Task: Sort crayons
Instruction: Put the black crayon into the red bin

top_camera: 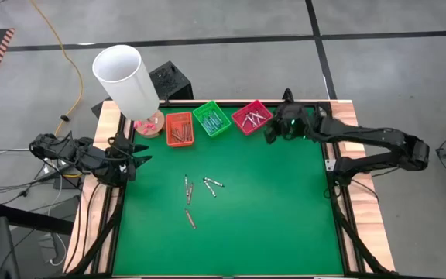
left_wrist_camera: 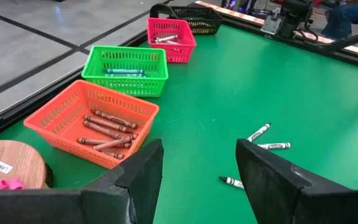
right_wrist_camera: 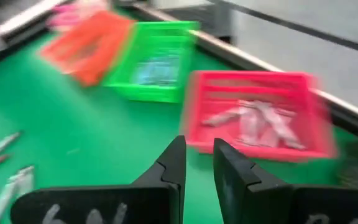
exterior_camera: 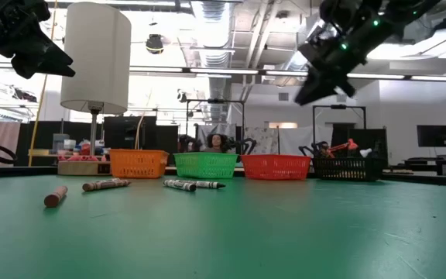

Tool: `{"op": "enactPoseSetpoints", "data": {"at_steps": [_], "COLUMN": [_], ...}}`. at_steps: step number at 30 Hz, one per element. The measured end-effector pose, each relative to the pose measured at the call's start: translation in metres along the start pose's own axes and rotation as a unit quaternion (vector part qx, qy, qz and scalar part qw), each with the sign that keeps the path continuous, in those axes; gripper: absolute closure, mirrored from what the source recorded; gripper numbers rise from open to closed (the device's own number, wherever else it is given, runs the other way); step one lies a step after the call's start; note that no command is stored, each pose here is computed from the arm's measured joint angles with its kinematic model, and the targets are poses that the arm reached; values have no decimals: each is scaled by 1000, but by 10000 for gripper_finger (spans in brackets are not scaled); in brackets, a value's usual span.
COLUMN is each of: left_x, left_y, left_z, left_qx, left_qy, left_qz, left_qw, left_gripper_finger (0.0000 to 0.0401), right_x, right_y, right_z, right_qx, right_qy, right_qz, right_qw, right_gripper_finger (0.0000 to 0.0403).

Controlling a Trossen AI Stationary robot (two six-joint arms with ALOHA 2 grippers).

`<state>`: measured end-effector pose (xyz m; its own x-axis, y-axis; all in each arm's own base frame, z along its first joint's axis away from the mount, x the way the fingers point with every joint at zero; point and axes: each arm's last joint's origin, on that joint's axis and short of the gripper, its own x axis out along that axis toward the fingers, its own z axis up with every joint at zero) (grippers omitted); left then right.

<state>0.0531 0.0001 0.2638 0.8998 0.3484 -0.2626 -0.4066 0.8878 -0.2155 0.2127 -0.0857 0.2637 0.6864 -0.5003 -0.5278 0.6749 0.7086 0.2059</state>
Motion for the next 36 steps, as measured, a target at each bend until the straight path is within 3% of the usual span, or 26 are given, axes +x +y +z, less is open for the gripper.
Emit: {"op": "enactPoseSetpoints", "data": {"at_steps": [6,12,19,24,30,36], "left_x": [0,0,0,0,0,0], "left_y": [0,0,0,0,0,0], "left_z": [0,0,0,0,0,0], "left_qx": [0,0,0,0,0,0], "left_qy": [0,0,0,0,0,0], "left_qz": [0,0,0,0,0,0], "left_qw": [1000,1000,1000,1000,1000,1000], "left_gripper_finger": [209,209,209,209,209,209], "right_x": [13,38,69,83,97,116], "right_y": [55,103,146,168,200,224], "right_z": [-20,-48,-54,-47,-39,-45], "right_qx": [-46,-103,-150,-185,-253,-294], "right_qy": [-4,19,49,114,173,210], "right_qz": [100,152,158,130,123,119], "right_qw": [994,983,975,967,944,925], "right_gripper_finger": [326,326,326,325,312,272]}}
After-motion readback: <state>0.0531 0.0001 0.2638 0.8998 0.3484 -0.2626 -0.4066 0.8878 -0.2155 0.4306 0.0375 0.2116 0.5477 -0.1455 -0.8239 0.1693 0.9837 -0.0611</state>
